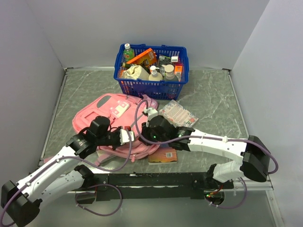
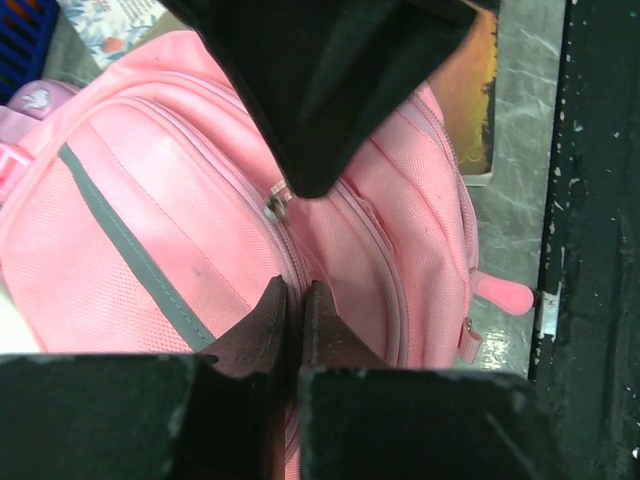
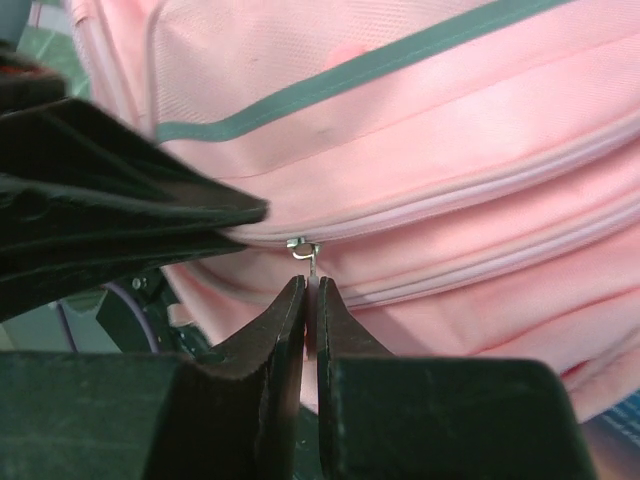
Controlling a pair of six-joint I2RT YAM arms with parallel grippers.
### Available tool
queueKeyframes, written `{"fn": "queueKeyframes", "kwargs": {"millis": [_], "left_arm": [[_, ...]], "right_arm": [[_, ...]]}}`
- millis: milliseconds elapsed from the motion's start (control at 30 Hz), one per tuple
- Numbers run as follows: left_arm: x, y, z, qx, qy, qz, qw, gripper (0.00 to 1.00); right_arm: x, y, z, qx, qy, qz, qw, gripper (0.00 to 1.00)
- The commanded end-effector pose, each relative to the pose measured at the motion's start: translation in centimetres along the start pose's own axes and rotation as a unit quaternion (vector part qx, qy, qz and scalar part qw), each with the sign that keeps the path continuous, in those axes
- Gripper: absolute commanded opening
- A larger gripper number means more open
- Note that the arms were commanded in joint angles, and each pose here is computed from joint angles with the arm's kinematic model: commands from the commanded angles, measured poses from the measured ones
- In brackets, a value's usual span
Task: Pack the student bag
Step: Zip the student bag at the center of the board.
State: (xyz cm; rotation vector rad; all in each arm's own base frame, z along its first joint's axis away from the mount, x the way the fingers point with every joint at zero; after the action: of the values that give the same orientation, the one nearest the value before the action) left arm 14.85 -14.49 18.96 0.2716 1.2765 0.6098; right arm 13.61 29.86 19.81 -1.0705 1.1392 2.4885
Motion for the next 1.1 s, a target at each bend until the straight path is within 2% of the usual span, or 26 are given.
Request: {"fn": "queueKeyframes", "kwargs": {"millis": [0,67,267,467,567,733,933,967,1000,1033,1067], "left_arm": [[-1.5,1.6,1.7,-0.047,-0.028,0.017,0.998,0.01],[-1.7,2.3,1.8,-0.045,-0.046,0.022,0.998,0.01],[-1.6,4.4,-0.3,0.031,-0.074,0.048,0.996,0.01],[-0.7,6.4,-1.7,0.041,-0.066,0.093,0.993,0.01],[-0.4,7.4,-2.6,0.04,-0.063,0.095,0.993,0.01],[-0.4,8.8,-3.9,0.053,-0.09,0.079,0.991,0.01],[0.5,9.5,-4.6,0.051,-0.081,0.105,0.99,0.01],[1.2,9.4,-4.4,0.028,-0.064,0.126,0.99,0.02],[1.2,9.0,-3.7,0.006,-0.066,0.123,0.99,0.09],[1.2,8.7,-3.3,-0.016,-0.062,0.124,0.99,0.21],[1.4,8.4,-3.0,-0.032,-0.045,0.126,0.99,0.27]], "right_arm": [[-2.3,1.3,-2.4,0.028,-0.014,-0.047,0.998,0.0],[-2.4,1.2,-3.5,0.054,-0.012,-0.037,0.998,0.0],[-3.1,0.1,-5.6,0.107,-0.006,-0.024,0.994,0.0],[-4.8,-1.2,-7.4,0.138,-0.007,-0.04,0.99,0.0],[-5.9,-2.6,-8.6,0.154,-0.006,-0.043,0.987,0.0],[-8.5,-4.0,-9.1,0.154,0.029,-0.079,0.985,0.0],[-10.6,-5.2,-8.7,0.132,0.055,-0.106,0.984,0.0],[-10.6,-5.3,-8.6,0.128,0.056,-0.106,0.984,0.0],[-10.8,-5.2,-8.3,0.116,0.056,-0.112,0.985,0.0],[-10.7,-5.1,-8.3,0.112,0.053,-0.113,0.986,0.0],[-10.4,-4.8,-8.3,0.109,0.05,-0.114,0.986,0.0]]}}
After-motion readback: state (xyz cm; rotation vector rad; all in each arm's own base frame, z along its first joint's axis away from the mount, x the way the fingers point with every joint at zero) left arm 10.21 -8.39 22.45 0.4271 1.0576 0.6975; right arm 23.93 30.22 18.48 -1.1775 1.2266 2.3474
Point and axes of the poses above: each gripper's point midway between its finger pads, its own y axis back along the fingers, its own z axis along the line the jaws close on, x = y × z, the point moved 8 cm from there along y, back along the fingers, and after that the axes turned 3 degrees about -y, right-handed, at the moved point
